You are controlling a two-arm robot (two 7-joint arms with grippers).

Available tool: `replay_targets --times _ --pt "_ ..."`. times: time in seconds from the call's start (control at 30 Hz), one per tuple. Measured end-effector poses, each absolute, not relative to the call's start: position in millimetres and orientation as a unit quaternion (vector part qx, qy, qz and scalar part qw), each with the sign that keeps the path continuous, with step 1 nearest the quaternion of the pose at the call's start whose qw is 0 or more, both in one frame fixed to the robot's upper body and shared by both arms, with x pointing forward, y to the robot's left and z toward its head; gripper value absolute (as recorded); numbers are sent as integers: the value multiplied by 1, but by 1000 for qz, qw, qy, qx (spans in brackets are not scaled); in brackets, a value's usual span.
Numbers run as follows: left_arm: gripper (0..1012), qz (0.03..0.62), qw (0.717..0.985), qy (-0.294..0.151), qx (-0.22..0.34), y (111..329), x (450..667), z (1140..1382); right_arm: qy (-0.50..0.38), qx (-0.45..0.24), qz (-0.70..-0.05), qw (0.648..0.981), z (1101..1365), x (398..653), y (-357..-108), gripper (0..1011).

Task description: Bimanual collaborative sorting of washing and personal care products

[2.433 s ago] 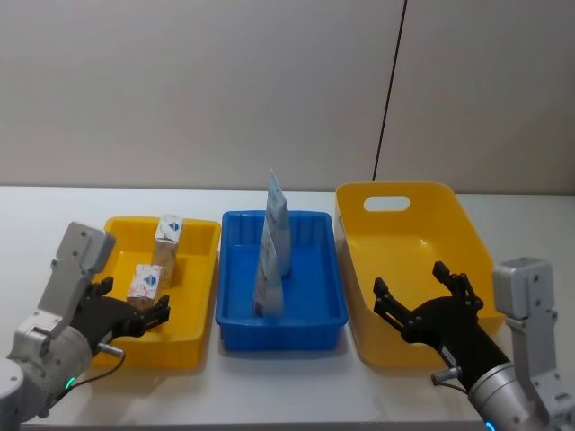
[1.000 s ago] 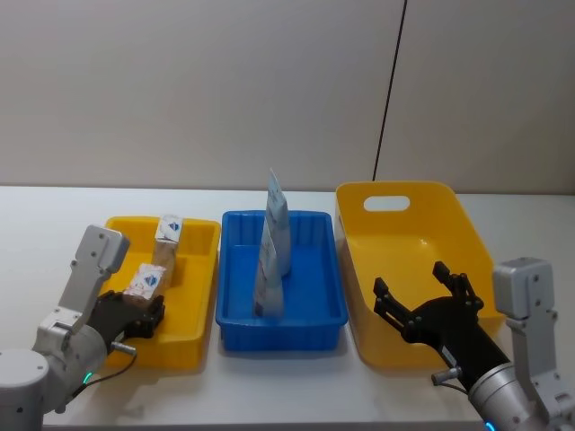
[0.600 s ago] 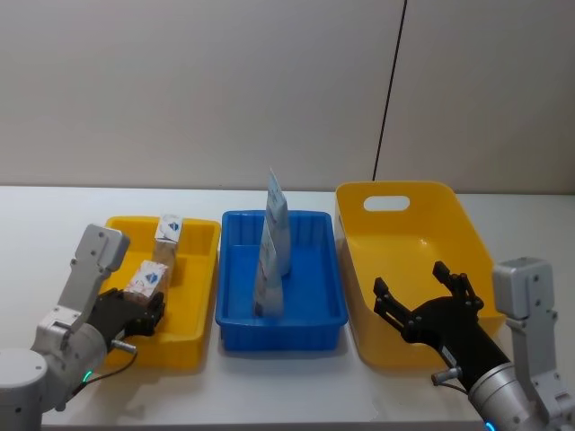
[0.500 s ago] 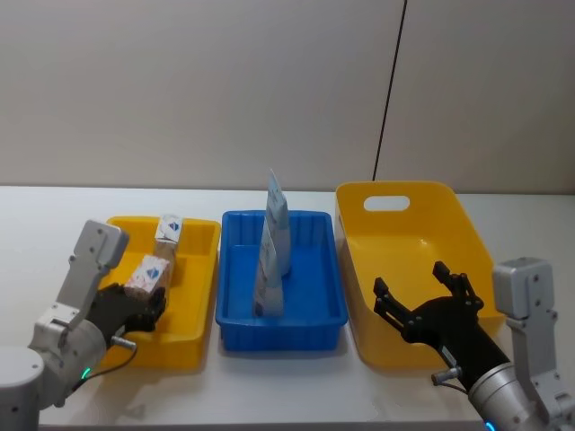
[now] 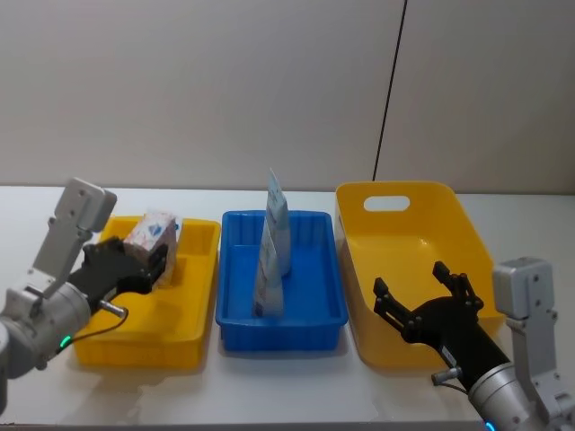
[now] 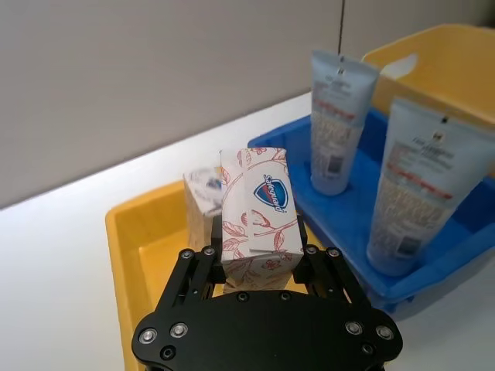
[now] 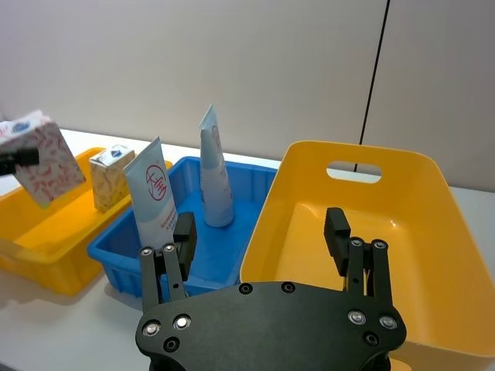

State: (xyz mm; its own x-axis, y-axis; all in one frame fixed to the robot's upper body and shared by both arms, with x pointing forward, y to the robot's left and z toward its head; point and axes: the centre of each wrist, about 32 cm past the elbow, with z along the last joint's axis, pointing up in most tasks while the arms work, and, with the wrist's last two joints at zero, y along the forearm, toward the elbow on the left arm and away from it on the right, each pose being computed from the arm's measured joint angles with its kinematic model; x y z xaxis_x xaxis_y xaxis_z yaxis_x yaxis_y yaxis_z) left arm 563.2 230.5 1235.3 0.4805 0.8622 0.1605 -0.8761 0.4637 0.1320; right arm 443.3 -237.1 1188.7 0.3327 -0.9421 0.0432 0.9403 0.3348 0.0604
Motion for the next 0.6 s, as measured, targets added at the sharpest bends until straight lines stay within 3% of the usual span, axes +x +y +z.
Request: replay_targets --times 0.33,0.6 --pt "413 458 883 -56 81 240 559 1259 -35 12 -577 816 1189 443 -237 1000" --pt "413 402 911 -44 73 241 558 1265 -35 12 -577 816 1189 443 -237 1000"
